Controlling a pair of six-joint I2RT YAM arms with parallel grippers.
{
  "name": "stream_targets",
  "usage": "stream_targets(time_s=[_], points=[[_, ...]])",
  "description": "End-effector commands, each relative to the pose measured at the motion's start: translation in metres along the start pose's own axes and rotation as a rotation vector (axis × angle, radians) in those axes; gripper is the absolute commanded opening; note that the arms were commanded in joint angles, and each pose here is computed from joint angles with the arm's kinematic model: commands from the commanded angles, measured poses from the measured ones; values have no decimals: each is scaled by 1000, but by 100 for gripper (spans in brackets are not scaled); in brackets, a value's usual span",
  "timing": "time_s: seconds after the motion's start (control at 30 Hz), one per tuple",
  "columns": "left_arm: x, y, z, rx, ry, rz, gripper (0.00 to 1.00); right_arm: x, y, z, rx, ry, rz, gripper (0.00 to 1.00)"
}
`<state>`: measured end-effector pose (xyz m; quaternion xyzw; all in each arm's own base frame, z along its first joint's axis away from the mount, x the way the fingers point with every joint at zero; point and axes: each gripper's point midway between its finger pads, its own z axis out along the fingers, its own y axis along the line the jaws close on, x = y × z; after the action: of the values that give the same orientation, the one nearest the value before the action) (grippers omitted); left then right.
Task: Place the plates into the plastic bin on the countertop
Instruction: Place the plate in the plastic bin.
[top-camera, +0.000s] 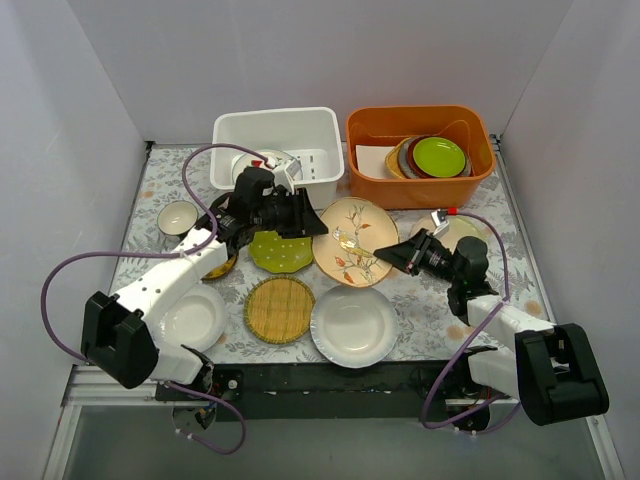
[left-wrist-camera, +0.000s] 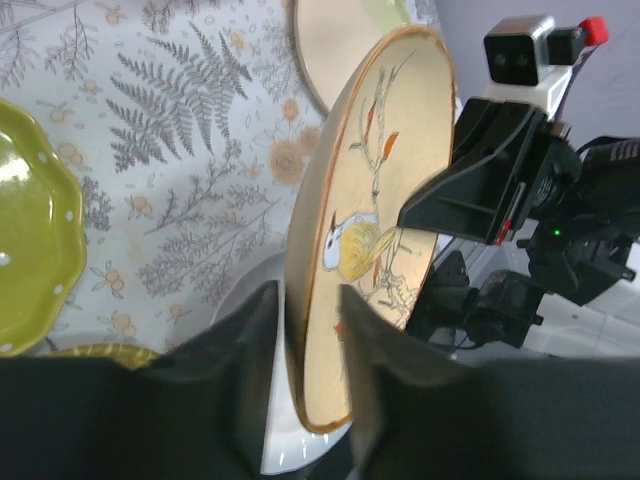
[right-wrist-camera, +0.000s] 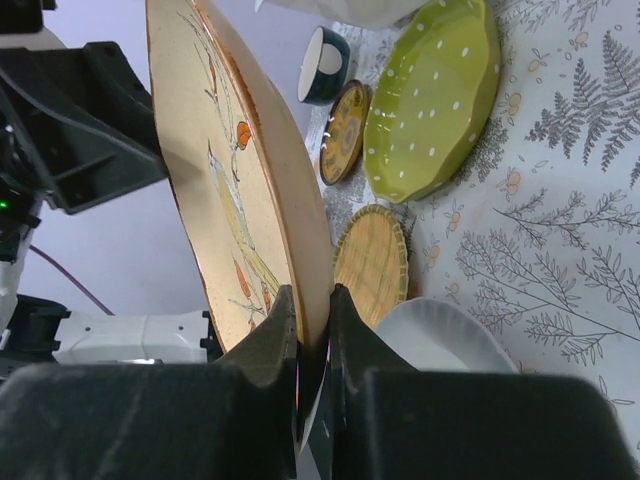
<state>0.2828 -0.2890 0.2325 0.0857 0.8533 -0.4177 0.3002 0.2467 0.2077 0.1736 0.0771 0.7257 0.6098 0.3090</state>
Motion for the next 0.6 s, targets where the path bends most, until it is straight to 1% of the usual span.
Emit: stream_targets(time_s=[0.0, 0.03, 0.1, 0.13, 0.17, 0.23, 0.33, 0.37, 0.47, 0.5, 0.57], points=[[-19, -28, -20, 76, -84, 30, 43, -3, 22, 1, -78, 3, -123, 1], [-19, -27, -21, 67, -82, 29, 51, -3, 23, 1, -79, 1, -127, 1], [-20, -22, -21, 42, -88, 34, 57, -3, 20, 1, -66, 4, -126, 1], [-19, -20, -21, 33, -82, 34, 58, -4, 23, 1, -69, 2, -132, 1], [-19, -18, -21, 22, -83, 35, 61, -4, 21, 1, -60, 5, -128, 1], [-18, -13, -22, -7, -79, 45, 64, -5, 21, 1, -55, 2, -133, 1], [-16, -1, -24, -70, -76, 58, 71, -6, 22, 2, -45, 5, -139, 1], [-17, 2, -25, -86, -78, 61, 74, -8, 24, 2, -47, 4, -145, 1], [-15, 17, -29, -161, -70, 67, 89, -8, 23, 2, -35, 5, -149, 1], [-15, 20, -31, -173, -67, 71, 97, -10, 25, 3, -37, 2, -155, 1], [-14, 30, -36, -207, -60, 66, 98, -12, 25, 4, -27, 3, -159, 1]])
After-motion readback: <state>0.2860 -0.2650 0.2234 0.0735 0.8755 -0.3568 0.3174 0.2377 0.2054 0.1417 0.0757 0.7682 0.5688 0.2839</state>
